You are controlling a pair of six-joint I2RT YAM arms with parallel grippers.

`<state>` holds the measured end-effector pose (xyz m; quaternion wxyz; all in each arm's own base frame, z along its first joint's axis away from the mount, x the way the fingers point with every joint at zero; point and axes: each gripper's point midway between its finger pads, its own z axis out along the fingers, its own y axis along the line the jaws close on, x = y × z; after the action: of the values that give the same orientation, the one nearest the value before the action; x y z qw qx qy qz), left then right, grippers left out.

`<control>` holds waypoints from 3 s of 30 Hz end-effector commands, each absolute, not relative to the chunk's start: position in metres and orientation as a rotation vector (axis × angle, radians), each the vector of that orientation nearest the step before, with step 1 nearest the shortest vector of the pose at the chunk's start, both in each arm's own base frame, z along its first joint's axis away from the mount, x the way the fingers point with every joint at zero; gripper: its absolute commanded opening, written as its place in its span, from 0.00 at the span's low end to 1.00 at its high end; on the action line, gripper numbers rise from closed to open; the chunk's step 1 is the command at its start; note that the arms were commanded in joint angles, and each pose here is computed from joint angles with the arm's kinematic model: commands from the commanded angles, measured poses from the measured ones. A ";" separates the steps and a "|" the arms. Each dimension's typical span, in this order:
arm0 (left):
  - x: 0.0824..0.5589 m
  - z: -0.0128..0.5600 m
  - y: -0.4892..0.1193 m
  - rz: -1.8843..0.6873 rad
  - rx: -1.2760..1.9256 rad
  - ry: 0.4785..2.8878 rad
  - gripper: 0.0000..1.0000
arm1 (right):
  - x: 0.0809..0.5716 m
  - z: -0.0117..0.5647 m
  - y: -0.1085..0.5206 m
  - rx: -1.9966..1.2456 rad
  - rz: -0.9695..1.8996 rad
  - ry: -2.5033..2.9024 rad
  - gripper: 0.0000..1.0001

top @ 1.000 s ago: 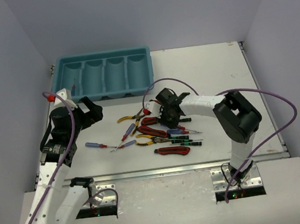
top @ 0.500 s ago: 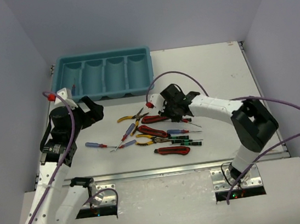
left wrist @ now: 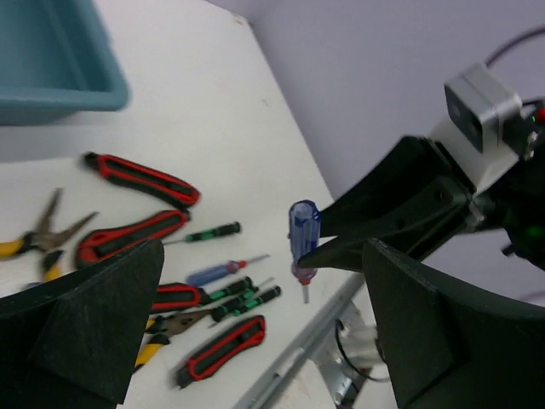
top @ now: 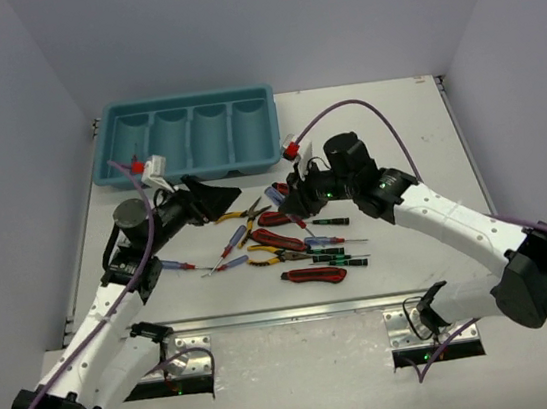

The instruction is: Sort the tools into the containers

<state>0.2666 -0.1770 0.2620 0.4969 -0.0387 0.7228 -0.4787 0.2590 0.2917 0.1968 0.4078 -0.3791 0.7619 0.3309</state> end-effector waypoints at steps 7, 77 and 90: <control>0.257 0.325 -0.236 -1.348 0.114 1.522 0.86 | 0.201 0.294 0.336 -0.892 1.471 1.641 0.00; 0.570 0.388 0.102 0.397 -0.536 1.648 1.00 | 0.278 0.163 0.178 -0.320 0.306 2.138 0.99; 0.361 0.318 -0.025 -0.447 -0.488 1.695 1.00 | 0.284 0.069 0.195 -1.253 0.111 2.262 0.70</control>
<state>0.3426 0.0127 0.4271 0.7205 -0.2257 0.6441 -0.1229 0.2850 0.1838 0.0693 0.2995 -0.3713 0.8785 0.0252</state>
